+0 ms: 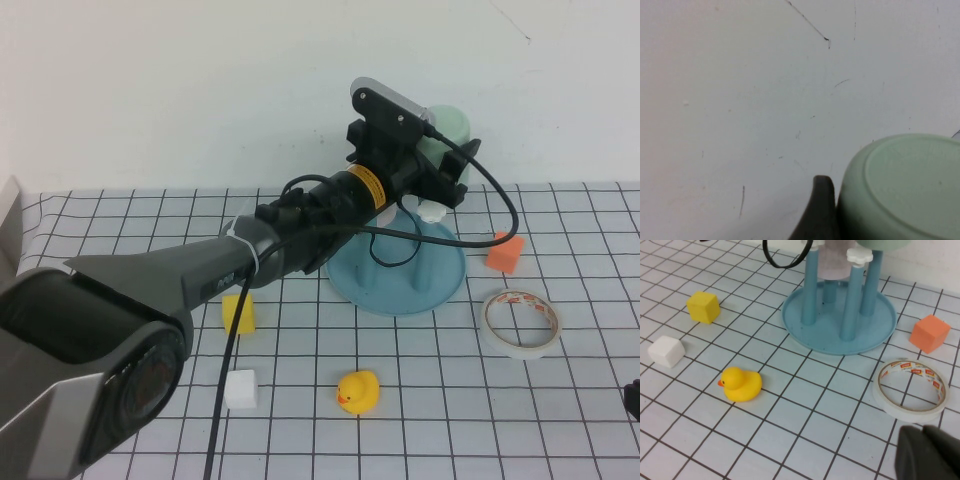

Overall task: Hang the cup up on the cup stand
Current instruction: Place the cup on the cup holder

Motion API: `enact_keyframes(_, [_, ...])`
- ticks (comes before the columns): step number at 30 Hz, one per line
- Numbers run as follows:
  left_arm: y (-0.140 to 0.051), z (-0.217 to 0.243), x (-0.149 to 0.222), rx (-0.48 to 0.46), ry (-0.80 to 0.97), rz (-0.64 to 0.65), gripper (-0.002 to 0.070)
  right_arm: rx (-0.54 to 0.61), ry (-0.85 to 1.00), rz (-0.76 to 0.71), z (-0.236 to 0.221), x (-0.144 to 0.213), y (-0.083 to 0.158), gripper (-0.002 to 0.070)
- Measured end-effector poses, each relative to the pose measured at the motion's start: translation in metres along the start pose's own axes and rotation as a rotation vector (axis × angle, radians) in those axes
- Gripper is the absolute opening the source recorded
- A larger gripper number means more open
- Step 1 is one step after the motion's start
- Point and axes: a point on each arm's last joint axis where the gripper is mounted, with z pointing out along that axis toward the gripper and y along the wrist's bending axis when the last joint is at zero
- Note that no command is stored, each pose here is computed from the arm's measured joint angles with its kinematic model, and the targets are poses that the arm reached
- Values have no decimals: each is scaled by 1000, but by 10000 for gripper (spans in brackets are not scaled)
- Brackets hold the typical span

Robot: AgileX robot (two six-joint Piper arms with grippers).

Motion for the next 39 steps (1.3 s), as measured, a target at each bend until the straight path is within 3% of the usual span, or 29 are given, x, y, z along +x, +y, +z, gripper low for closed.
enact_keyframes(16, [-2,1,5,-28,60,51,601,0,0,0,0,0,0,-1])
enact_keyframes(22, [-4,1,11,-85,127,1,631,0,0,0,0,0,0,-1])
enact_keyframes(31, [-4,1,9,-98,132,-10,629,0,0,0,0,0,0,-1])
enact_keyframes(33, [-5,1,6,-99,133,-10,603,0,0,0,0,0,0,-1])
enact_keyframes(36, [-4,-2,-10,-110,140,-7,488,0,0,0,0,0,0,-1])
enact_keyframes(39, [-1,-8,-39,-123,131,18,271,0,0,0,0,0,0,-1])
